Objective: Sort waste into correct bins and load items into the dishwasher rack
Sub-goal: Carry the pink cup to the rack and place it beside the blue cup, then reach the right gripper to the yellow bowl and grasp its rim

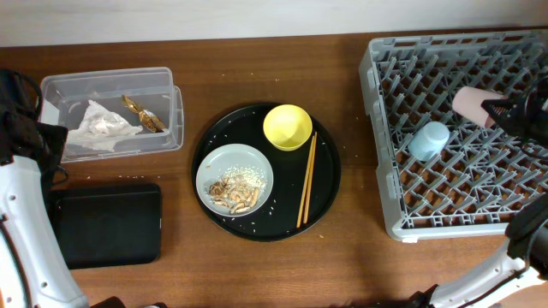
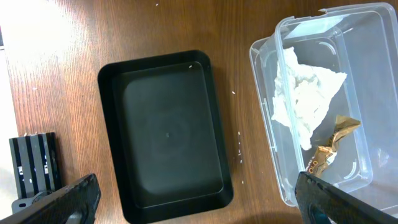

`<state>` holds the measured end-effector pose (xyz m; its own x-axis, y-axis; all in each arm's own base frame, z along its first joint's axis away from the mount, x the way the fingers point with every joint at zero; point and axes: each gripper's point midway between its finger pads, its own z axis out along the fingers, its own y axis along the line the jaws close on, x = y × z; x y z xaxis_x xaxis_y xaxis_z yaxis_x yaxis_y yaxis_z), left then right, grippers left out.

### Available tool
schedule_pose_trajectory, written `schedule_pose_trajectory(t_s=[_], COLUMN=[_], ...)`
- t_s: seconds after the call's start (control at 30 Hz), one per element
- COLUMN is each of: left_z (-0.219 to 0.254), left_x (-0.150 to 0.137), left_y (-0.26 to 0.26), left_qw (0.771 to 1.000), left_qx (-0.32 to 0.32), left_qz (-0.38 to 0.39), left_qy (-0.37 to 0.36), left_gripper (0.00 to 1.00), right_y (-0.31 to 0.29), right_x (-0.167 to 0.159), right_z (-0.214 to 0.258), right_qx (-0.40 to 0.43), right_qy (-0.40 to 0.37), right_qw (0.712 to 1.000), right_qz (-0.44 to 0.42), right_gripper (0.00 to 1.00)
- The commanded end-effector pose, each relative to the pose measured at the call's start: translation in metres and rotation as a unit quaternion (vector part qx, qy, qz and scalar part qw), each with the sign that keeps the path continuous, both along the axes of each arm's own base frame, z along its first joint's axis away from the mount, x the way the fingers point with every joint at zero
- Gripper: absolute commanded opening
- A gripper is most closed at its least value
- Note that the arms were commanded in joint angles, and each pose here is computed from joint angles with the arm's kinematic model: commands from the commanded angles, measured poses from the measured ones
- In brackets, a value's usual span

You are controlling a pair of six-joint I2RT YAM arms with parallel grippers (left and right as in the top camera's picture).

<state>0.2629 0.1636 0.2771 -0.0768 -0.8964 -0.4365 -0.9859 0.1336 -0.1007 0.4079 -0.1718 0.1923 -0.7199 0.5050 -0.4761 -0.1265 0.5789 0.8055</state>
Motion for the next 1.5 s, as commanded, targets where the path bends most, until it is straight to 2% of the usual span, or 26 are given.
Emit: schedule_pose_trajectory(t_s=[0.0,0.13,0.23,0.33,0.4,0.57,0.6,0.7,0.83,0.93,0.97,1.0,1.03,1.07,1.1,1.13,1.17,1.23,1.27,1.3,1.37,1.47], left_z=[0.003,0.003,0.003,0.003,0.003,0.003,0.003,0.003,0.003,0.003,0.003,0.003,0.003,0.003,0.003,0.003,0.003,0.003,0.003,0.003,0.003,0.003], left_x=[-0.002,-0.002,-0.002,-0.002,-0.002,-0.002,-0.002,-0.002,-0.002,-0.002,-0.002,-0.002,-0.002,-0.002,-0.002,-0.002,-0.002,-0.002,-0.002,-0.002,-0.002,-0.002], left_y=[0.001,0.001,0.001,0.001,0.001,0.001,0.001,0.001,0.001,0.001,0.001,0.001,0.001,0.001,0.001,0.001,0.001,0.001,0.001,0.001,0.001,0.001], left_qw=[1.000,1.000,1.000,1.000,1.000,1.000,1.000,1.000,1.000,1.000,1.000,1.000,1.000,1.000,1.000,1.000,1.000,1.000,1.000,1.000,1.000,1.000], left_qx=[0.004,0.004,0.004,0.004,0.004,0.004,0.004,0.004,0.004,0.004,0.004,0.004,0.004,0.004,0.004,0.004,0.004,0.004,0.004,0.004,0.004,0.004], left_qz=[0.007,0.007,0.007,0.007,0.007,0.007,0.007,0.007,0.007,0.007,0.007,0.007,0.007,0.007,0.007,0.007,0.007,0.007,0.007,0.007,0.007,0.007], left_qy=[-0.005,-0.005,-0.005,-0.005,-0.005,-0.005,-0.005,-0.005,-0.005,-0.005,-0.005,-0.005,-0.005,-0.005,-0.005,-0.005,-0.005,-0.005,-0.005,-0.005,-0.005,-0.005], left_gripper=[0.99,0.99,0.99,0.99,0.99,0.99,0.99,0.99,0.99,0.99,0.99,0.99,0.99,0.99,0.99,0.99,0.99,0.99,0.99,0.99,0.99,0.99], right_y=[0.002,-0.003,-0.003,-0.011,-0.018,-0.042,-0.043,-0.050,-0.046,-0.002,0.036,0.080,0.123,0.165,0.204,0.235,0.269,0.291,0.307,0.342,0.393,0.428], right_x=[0.005,0.009,0.009,-0.006,-0.015,-0.038,-0.044,-0.056,-0.070,-0.070,-0.067,-0.063,-0.060,-0.059,-0.057,-0.053,-0.045,-0.024,-0.019,-0.014,-0.006,0.005], right_z=[-0.013,-0.052,-0.059,-0.094,-0.099,-0.069,-0.058,-0.024,0.060,0.113,0.136,0.151,0.153,0.146,0.139,0.127,0.104,0.050,0.029,0.003,-0.038,-0.087], right_qx=[0.035,0.066,0.069,0.007,0.004,-0.011,-0.016,-0.012,-0.085,-0.107,-0.085,-0.060,-0.058,-0.067,-0.084,-0.112,-0.169,-0.285,-0.338,-0.388,-0.427,-0.427], right_qy=[-0.029,0.003,0.010,0.111,0.154,0.191,0.191,0.188,0.108,0.038,0.002,-0.022,-0.033,-0.030,-0.035,-0.031,-0.003,0.120,0.141,0.131,0.113,0.125], right_qw=[0.999,0.998,0.998,0.994,0.988,0.977,0.977,0.972,0.974,0.982,0.991,0.997,0.998,0.993,0.984,0.974,0.961,0.942,0.924,0.903,0.882,0.880], right_qz=[0.007,0.005,0.004,-0.009,-0.028,-0.091,-0.098,-0.140,-0.182,-0.149,-0.102,-0.043,0.024,0.089,0.150,0.193,0.219,0.130,0.108,0.131,0.165,0.166], right_gripper=[0.04,0.04,0.04,0.04,0.04,0.04,0.09,0.07,0.06,0.06,0.19,0.46,0.98,0.99,0.93,0.82,0.57,0.55,0.55,0.56,0.64,0.67])
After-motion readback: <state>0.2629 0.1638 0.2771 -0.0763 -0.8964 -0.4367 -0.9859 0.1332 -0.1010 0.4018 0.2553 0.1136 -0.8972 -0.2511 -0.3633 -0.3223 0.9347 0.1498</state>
